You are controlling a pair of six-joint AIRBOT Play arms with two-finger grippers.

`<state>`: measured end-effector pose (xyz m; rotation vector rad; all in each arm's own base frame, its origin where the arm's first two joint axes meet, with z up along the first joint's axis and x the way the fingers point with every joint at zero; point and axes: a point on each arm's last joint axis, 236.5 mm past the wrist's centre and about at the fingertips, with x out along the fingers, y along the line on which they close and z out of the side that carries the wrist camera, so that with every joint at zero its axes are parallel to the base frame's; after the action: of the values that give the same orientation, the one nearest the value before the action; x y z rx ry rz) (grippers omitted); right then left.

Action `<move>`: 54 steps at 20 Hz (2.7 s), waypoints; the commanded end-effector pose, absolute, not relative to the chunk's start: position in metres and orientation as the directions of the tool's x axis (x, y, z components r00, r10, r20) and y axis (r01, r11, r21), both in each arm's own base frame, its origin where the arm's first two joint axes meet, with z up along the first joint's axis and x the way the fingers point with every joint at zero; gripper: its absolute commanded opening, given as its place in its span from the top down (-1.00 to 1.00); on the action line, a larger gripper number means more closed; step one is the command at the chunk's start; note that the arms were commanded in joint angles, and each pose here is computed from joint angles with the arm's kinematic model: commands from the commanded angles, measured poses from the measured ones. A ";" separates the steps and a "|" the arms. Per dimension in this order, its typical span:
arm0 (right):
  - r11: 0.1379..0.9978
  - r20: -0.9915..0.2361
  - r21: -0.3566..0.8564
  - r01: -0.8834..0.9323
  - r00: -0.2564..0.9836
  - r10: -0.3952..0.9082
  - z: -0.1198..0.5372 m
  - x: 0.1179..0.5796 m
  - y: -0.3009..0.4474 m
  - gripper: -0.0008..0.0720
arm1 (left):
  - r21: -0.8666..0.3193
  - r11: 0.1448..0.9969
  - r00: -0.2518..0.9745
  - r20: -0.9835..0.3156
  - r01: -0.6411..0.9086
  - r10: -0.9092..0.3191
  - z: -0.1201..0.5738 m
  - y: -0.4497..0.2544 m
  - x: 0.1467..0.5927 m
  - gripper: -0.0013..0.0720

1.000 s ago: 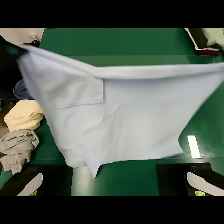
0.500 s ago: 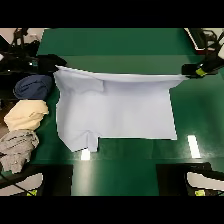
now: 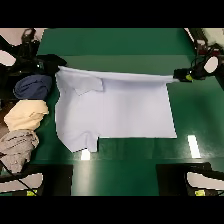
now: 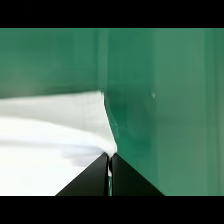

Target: Fold the shirts.

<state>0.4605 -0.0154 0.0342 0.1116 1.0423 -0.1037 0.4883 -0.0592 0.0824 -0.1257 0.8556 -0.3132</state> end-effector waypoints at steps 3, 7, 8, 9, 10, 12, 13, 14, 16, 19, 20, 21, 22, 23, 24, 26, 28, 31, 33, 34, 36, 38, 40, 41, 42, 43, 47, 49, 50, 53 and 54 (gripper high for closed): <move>0.986 -0.933 0.061 0.154 0.360 0.001 -0.015 0.423 -0.007 0.93 | -0.151 0.956 0.364 -0.900 0.253 -0.239 0.010 -0.039 0.430 0.90; 0.982 -0.946 0.097 0.161 0.322 0.040 -0.029 0.411 0.003 0.93 | -0.176 0.956 0.303 -0.921 0.234 -0.244 -0.014 -0.041 0.413 0.90; 0.980 -0.945 0.116 0.161 0.323 0.059 -0.029 0.412 0.007 0.93 | -0.183 0.958 0.296 -0.923 0.221 -0.245 -0.014 -0.041 0.411 0.89; 0.977 -0.944 0.136 0.165 0.322 0.077 -0.029 0.411 0.011 0.93 | -0.188 0.959 0.292 -0.924 0.211 -0.245 -0.014 -0.041 0.410 0.89; 0.974 -0.944 0.153 0.168 0.315 0.094 -0.029 0.410 0.015 0.92 | -0.195 0.960 0.281 -0.927 0.202 -0.247 -0.015 -0.041 0.408 0.89; 0.971 -0.952 0.167 0.171 0.283 0.114 -0.031 0.402 0.020 0.35 | -0.198 0.961 0.258 -0.935 0.193 -0.244 -0.017 -0.041 0.402 0.13; 0.972 -0.958 0.163 0.171 0.263 0.115 -0.032 0.397 0.020 -0.05 | -0.192 0.964 0.239 -0.943 0.182 -0.233 -0.018 -0.038 0.397 -0.31; 0.972 -0.964 0.160 0.174 0.237 0.117 -0.032 0.390 0.020 -0.09 | -0.178 0.970 0.207 -0.955 0.165 -0.211 -0.020 -0.033 0.389 -0.31; 0.975 -0.969 0.154 0.160 0.215 0.118 -0.026 0.380 0.020 -0.08 | -0.137 0.981 0.136 -0.978 0.141 -0.156 -0.019 -0.020 0.369 -0.31; 0.980 -0.961 0.157 0.125 0.248 0.122 0.000 0.372 0.022 -0.08 | -0.143 0.986 0.106 -0.983 0.086 -0.152 -0.005 -0.021 0.338 -0.31; 0.981 -0.957 0.156 0.116 0.264 0.121 0.010 0.369 0.022 -0.08 | -0.164 0.985 0.108 -0.980 0.056 -0.169 -0.004 -0.025 0.322 -0.31; 0.982 -0.952 0.157 0.109 0.281 0.121 0.018 0.368 0.022 -0.08 | -0.177 0.984 0.102 -0.978 0.035 -0.180 -0.005 -0.029 0.303 -0.31; 0.982 -0.946 0.159 0.106 0.300 0.121 0.026 0.367 0.022 -0.08 | -0.184 0.983 0.085 -0.979 0.007 -0.184 -0.011 -0.031 0.281 -0.31; 0.982 -0.941 0.160 0.103 0.315 0.121 0.031 0.367 0.022 -0.08 | -0.191 0.981 0.063 -0.980 -0.022 -0.189 -0.019 -0.033 0.257 -0.31; 0.982 -0.938 0.161 0.101 0.326 0.121 0.036 0.367 0.022 -0.08 | -0.210 0.976 0.042 -0.977 -0.049 -0.208 -0.027 -0.038 0.235 -0.31; 0.981 -0.934 0.165 0.099 0.336 0.123 0.039 0.366 0.023 -0.08 | -0.301 0.948 0.025 -0.954 -0.100 -0.300 -0.042 -0.061 0.201 -0.31; 0.981 -0.935 0.164 0.099 0.332 0.123 0.039 0.365 0.023 -0.08 | -0.380 0.913 0.006 -0.924 -0.148 -0.384 -0.052 -0.082 0.177 -0.31; 0.982 -0.937 0.164 0.099 0.326 0.123 0.039 0.364 0.023 -0.08 | -0.384 0.904 -0.067 -0.913 -0.186 -0.402 -0.068 -0.087 0.148 -0.31; 0.982 -0.937 0.164 0.099 0.327 0.123 0.039 0.364 0.023 -0.08 | -0.383 0.904 -0.087 -0.911 -0.193 -0.404 -0.072 -0.088 0.141 -0.30; 0.982 -0.937 0.164 0.099 0.327 0.123 0.039 0.364 0.023 -0.08 | -0.382 0.903 -0.091 -0.910 -0.196 -0.405 -0.074 -0.088 0.139 -0.30; 0.982 -0.937 0.163 0.100 0.328 0.123 0.039 0.364 0.023 -0.08 | -0.385 0.901 -0.092 -0.908 -0.203 -0.409 -0.077 -0.089 0.138 -0.31; 0.982 -0.937 0.163 0.099 0.328 0.123 0.039 0.364 0.023 -0.08 | -0.387 0.898 -0.089 -0.907 -0.210 -0.412 -0.081 -0.090 0.137 -0.31; 0.982 -0.937 0.163 0.100 0.328 0.123 0.039 0.364 0.023 -0.08 | -0.405 0.888 -0.048 -0.904 -0.217 -0.424 -0.080 -0.092 0.147 -0.31; 0.981 -0.937 0.164 0.100 0.328 0.123 0.039 0.364 0.023 -0.08 | -0.410 0.885 -0.019 -0.906 -0.219 -0.424 -0.081 -0.092 0.153 -0.31; 0.982 -0.937 0.163 0.100 0.328 0.123 0.039 0.364 0.023 -0.08 | -0.409 0.886 -0.002 -0.907 -0.219 -0.420 -0.081 -0.092 0.157 -0.31; 0.982 -0.937 0.163 0.100 0.328 0.123 0.039 0.364 0.023 -0.08 | -0.409 0.886 0.006 -0.908 -0.219 -0.418 -0.081 -0.091 0.159 -0.30; 0.982 -0.937 0.163 0.100 0.328 0.123 0.039 0.364 0.023 -0.08 | -0.405 0.903 0.007 -0.913 -0.146 -0.408 -0.083 -0.104 0.160 -0.30; 0.982 -0.937 0.163 0.100 0.327 0.122 0.039 0.364 0.022 -0.08 | -0.400 0.908 -0.007 -0.915 -0.127 -0.404 -0.085 -0.115 0.157 -0.30; 0.981 -0.937 0.163 0.100 0.326 0.122 0.039 0.364 0.022 -0.08 | -0.396 0.910 -0.028 -0.915 -0.119 -0.402 -0.088 -0.118 0.154 -0.30; 0.982 -0.941 0.162 0.101 0.316 0.123 0.038 0.362 0.023 -0.08 | -0.392 0.912 -0.022 -0.917 -0.120 -0.398 -0.091 -0.119 0.157 0.03; 0.982 -0.942 0.161 0.101 0.313 0.123 0.038 0.361 0.023 -0.08 | -0.395 0.911 -0.005 -0.917 -0.121 -0.398 -0.091 -0.119 0.162 0.23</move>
<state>0.3629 0.0224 0.0382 0.2045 1.2468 0.0147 0.1538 -0.1172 -0.0881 -0.4236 1.6036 -0.2363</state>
